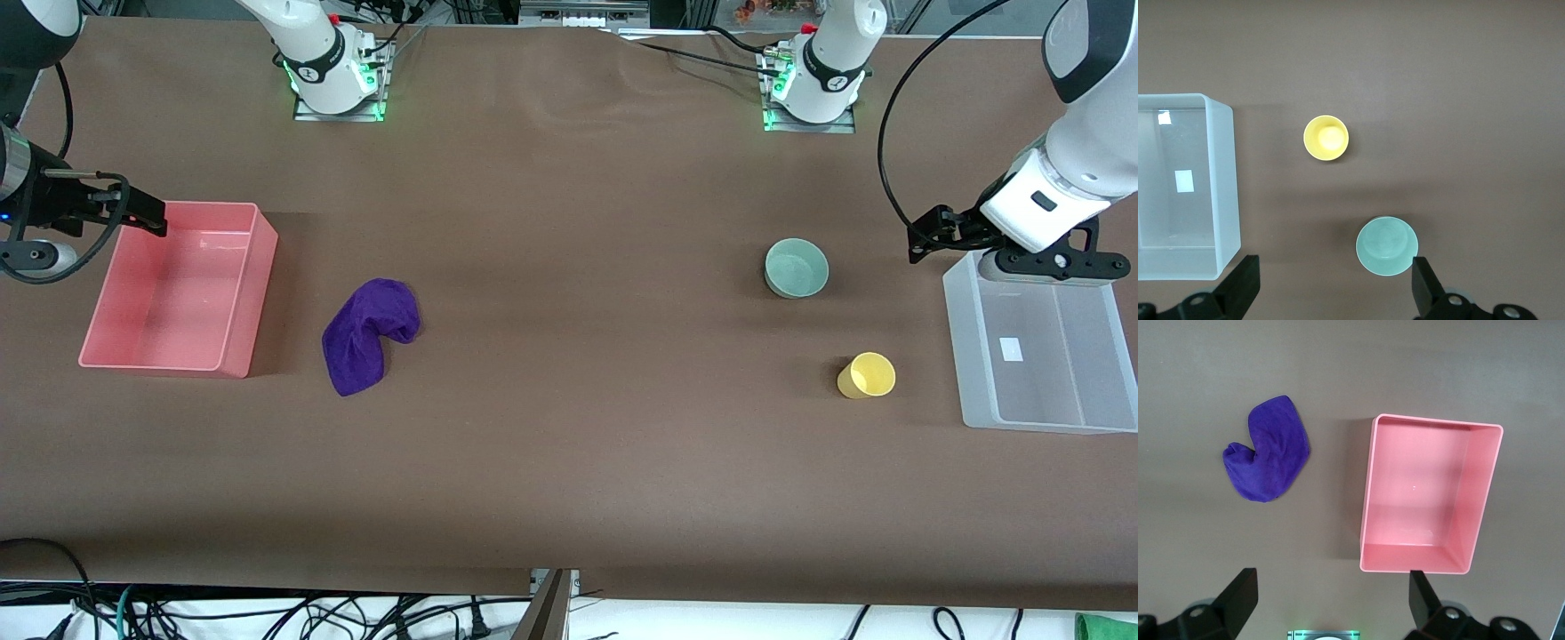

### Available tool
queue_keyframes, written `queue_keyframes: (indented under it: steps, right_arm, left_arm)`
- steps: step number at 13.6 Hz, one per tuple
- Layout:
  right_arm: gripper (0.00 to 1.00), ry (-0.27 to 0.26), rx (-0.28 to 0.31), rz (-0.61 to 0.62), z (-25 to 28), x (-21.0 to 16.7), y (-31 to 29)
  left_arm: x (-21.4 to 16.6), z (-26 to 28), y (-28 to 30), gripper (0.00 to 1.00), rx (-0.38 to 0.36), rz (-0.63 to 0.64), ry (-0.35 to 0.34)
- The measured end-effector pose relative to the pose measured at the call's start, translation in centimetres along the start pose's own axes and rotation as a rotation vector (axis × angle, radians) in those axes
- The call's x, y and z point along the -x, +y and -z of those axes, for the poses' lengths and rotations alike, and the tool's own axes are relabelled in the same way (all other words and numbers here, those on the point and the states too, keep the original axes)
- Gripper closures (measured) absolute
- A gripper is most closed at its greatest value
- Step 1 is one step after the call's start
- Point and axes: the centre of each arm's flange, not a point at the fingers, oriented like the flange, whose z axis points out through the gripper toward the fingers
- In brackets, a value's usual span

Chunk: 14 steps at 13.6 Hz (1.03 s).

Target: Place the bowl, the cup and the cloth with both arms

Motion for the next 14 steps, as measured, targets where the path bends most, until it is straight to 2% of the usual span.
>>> queue_keyframes:
  steps: [11, 14]
  right_arm:
    - [0.00, 0.000, 0.000, 0.000, 0.0, 0.0, 0.0]
    - [0.00, -0.001, -0.003, 0.004, -0.1, -0.1, -0.2]
  left_arm:
    - [-0.3, -0.7, 0.4, 0.00, 0.000, -0.011, -0.013]
    - [-0.4, -1.8, 0.6, 0.00, 0.002, -0.072, -0.047]
